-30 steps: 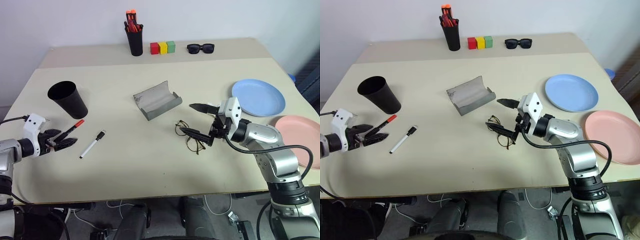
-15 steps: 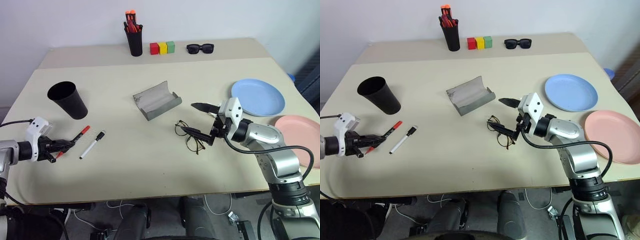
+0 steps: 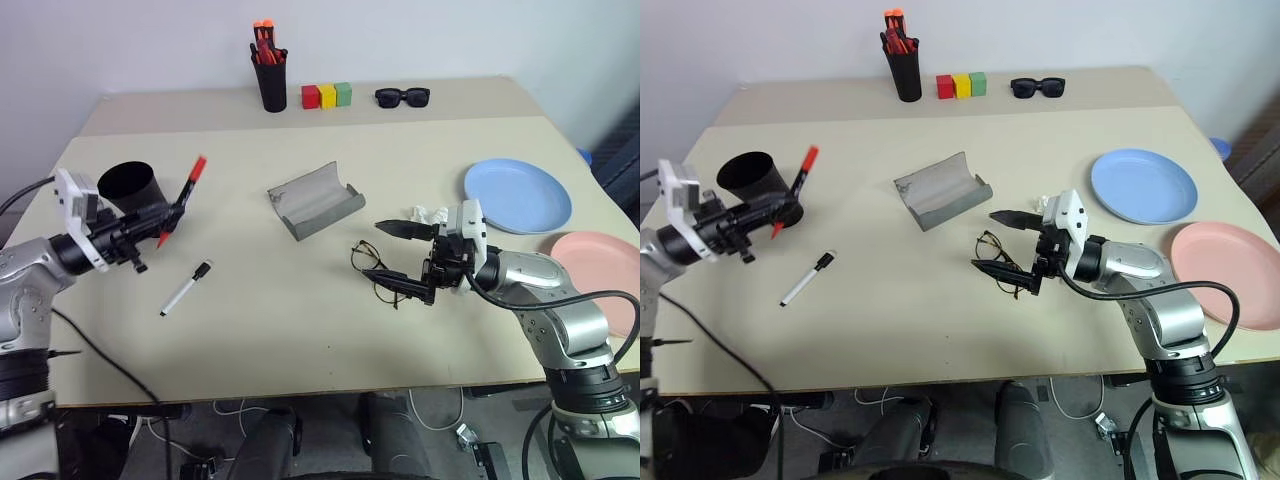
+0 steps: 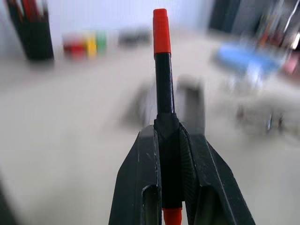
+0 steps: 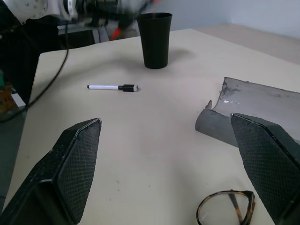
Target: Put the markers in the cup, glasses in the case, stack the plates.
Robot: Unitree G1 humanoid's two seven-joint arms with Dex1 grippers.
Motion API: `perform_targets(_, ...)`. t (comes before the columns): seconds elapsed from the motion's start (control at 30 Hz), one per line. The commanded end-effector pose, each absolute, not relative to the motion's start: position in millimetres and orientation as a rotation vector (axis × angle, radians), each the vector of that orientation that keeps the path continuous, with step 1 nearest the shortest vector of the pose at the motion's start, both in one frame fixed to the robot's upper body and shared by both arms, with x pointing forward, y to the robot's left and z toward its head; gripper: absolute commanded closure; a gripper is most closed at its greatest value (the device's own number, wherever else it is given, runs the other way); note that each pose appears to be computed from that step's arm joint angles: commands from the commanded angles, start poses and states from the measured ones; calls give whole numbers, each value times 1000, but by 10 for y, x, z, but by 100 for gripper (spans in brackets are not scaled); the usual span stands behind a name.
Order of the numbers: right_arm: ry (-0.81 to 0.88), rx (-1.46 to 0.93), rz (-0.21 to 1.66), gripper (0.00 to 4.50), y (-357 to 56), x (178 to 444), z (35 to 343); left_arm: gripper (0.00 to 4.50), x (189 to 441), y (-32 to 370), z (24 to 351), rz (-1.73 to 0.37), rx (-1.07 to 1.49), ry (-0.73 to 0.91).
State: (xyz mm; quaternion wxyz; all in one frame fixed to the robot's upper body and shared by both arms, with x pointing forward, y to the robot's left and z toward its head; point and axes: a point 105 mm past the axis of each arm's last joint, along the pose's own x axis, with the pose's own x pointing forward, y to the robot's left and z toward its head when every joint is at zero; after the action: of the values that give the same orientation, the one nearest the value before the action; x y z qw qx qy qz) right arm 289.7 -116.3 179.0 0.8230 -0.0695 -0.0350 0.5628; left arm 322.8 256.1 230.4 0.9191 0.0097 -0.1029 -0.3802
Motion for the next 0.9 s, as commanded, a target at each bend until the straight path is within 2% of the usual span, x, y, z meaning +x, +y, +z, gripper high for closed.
perform_targets(0.03, -128, -175, 1196, 0, -1149, 2909, 1912, 448, 3321, 2814, 2790, -581, 56, -475)
perform_targets(0.23, -130, -178, 1190, 0, -1136, 2925, 1914, 448, 3540, 3217, 3039, -226, 91, -643)
perform_targets(0.4, -133, -182, 1186, 0, -1128, 2924, 1920, 448, 3755, 3430, 2933, -47, -23, -638)
perform_targets(0.7, -137, -193, 1171, 0, -1138, 2924, 1941, 448, 3913, 3354, 2482, -32, -33, -557)
perform_targets(0.9, -137, -207, 1154, 0, -1162, 2937, 1931, 448, 3913, 3324, 2363, -57, -9, -521)
